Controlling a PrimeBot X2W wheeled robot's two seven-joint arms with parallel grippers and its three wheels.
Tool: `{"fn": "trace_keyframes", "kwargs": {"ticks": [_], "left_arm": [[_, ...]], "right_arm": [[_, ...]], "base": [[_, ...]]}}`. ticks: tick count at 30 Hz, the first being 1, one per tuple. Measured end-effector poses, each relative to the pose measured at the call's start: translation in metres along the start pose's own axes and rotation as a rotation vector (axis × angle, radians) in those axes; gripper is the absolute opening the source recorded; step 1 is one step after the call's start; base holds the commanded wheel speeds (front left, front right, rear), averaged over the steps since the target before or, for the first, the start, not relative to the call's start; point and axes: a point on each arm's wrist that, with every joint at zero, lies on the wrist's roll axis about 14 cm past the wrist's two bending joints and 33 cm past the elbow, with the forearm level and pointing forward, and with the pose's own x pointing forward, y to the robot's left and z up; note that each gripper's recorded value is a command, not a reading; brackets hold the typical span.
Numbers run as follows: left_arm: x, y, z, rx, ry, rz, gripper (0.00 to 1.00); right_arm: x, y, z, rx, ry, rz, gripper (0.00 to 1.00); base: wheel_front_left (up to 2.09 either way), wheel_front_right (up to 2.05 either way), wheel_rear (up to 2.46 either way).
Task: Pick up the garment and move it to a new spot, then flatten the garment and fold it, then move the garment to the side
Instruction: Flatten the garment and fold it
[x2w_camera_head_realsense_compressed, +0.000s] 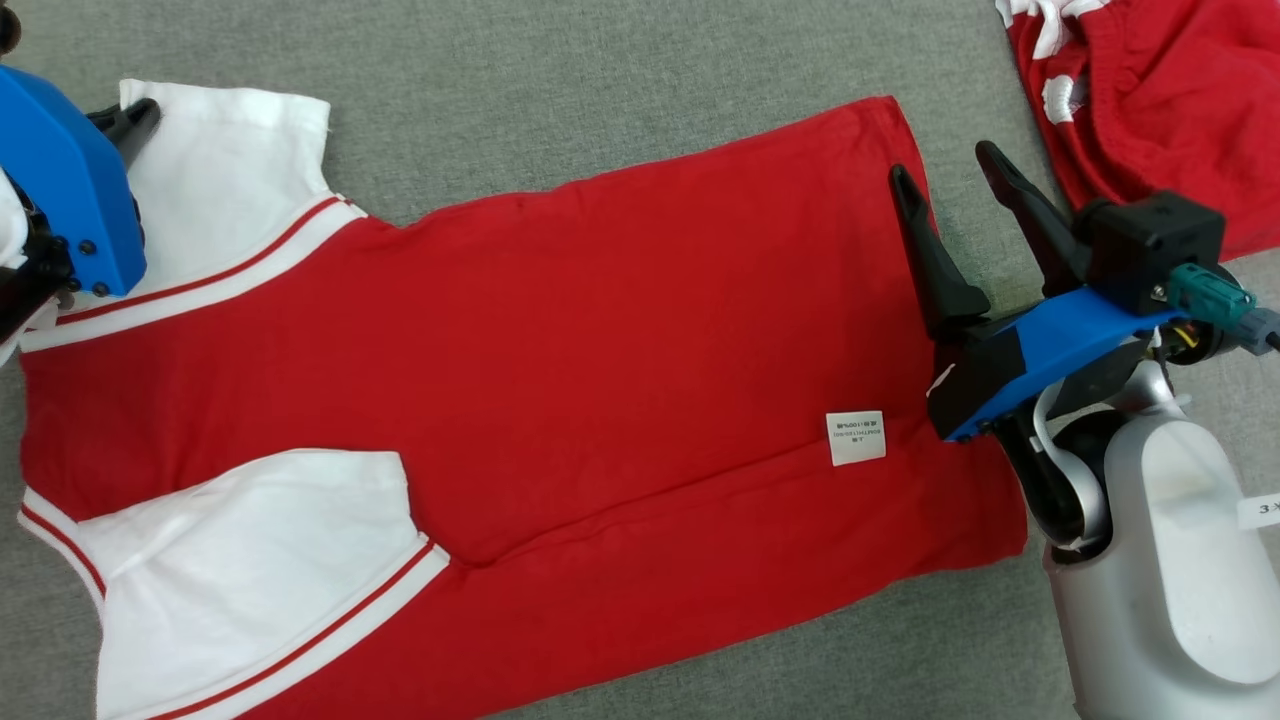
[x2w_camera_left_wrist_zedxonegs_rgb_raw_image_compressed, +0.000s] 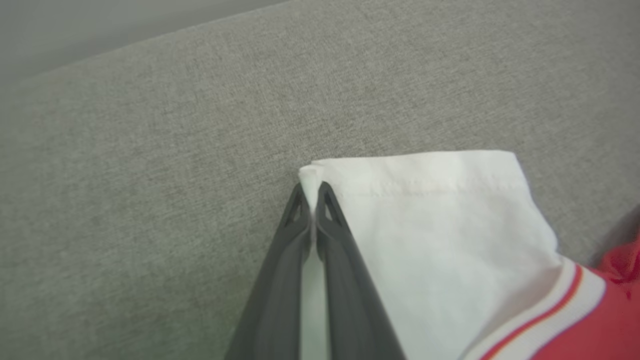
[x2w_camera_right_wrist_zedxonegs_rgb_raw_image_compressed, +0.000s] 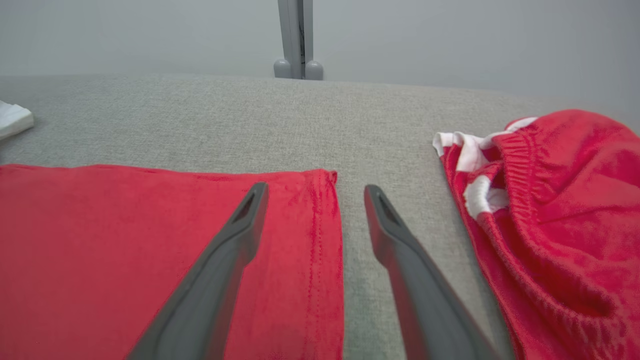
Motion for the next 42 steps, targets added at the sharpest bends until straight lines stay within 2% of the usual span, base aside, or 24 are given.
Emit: {"fn": "trace_keyframes", "kwargs": {"ticks": [6, 13, 19, 26, 27, 29, 31, 33, 35, 42], "left_arm": [[-0.03, -0.005, 0.03, 0.045, -0.153, 0.013, 0.0], [-0.071, -0.019, 0.054, 0.081, -0.323, 0.009, 0.0], [-0.093, -0.03, 0.058, 0.108, -0.394, -0.004, 0.0], [-0.096, -0.036, 0.052, 0.112, -0.407, -0.02, 0.0], [-0.096, -0.037, 0.051, 0.112, -0.408, -0.021, 0.0], [-0.095, -0.037, 0.05, 0.113, -0.408, -0.024, 0.0], [-0.094, -0.038, 0.048, 0.113, -0.405, -0.027, 0.0], [-0.094, -0.038, 0.048, 0.111, -0.407, -0.03, 0.0], [-0.094, -0.039, 0.048, 0.11, -0.409, -0.033, 0.0], [-0.104, -0.041, 0.056, 0.126, -0.447, -0.027, 0.0]], "right_arm": [[0.005, 0.0, 0.012, -0.037, 0.01, 0.007, 1.0], [0.025, -0.008, 0.018, -0.101, 0.109, 0.006, 1.0], [0.041, -0.014, 0.001, -0.126, 0.263, 0.001, 1.0], [0.053, -0.004, -0.024, -0.09, 0.394, 0.027, 1.0], [0.054, -0.004, -0.026, -0.09, 0.406, 0.029, 0.97], [0.057, -0.003, -0.026, -0.087, 0.416, 0.033, 0.77], [0.059, -0.001, -0.028, -0.091, 0.432, 0.04, 0.47], [0.061, 0.001, -0.029, -0.1, 0.449, 0.047, 0.33], [0.061, 0.002, -0.03, -0.101, 0.463, 0.051, 0.0], [0.06, 0.003, -0.015, -0.117, 0.399, 0.06, 0.0]], "base": [[0.0, 0.0, 0.0], [0.0, 0.0, 0.0], [0.0, 0.0, 0.0], [0.0, 0.0, 0.0], [0.0, 0.0, 0.0], [0.0, 0.0, 0.0], [0.0, 0.0, 0.0], [0.0, 0.0, 0.0], [0.0, 0.0, 0.0], [0.0, 0.0, 0.0]]}}
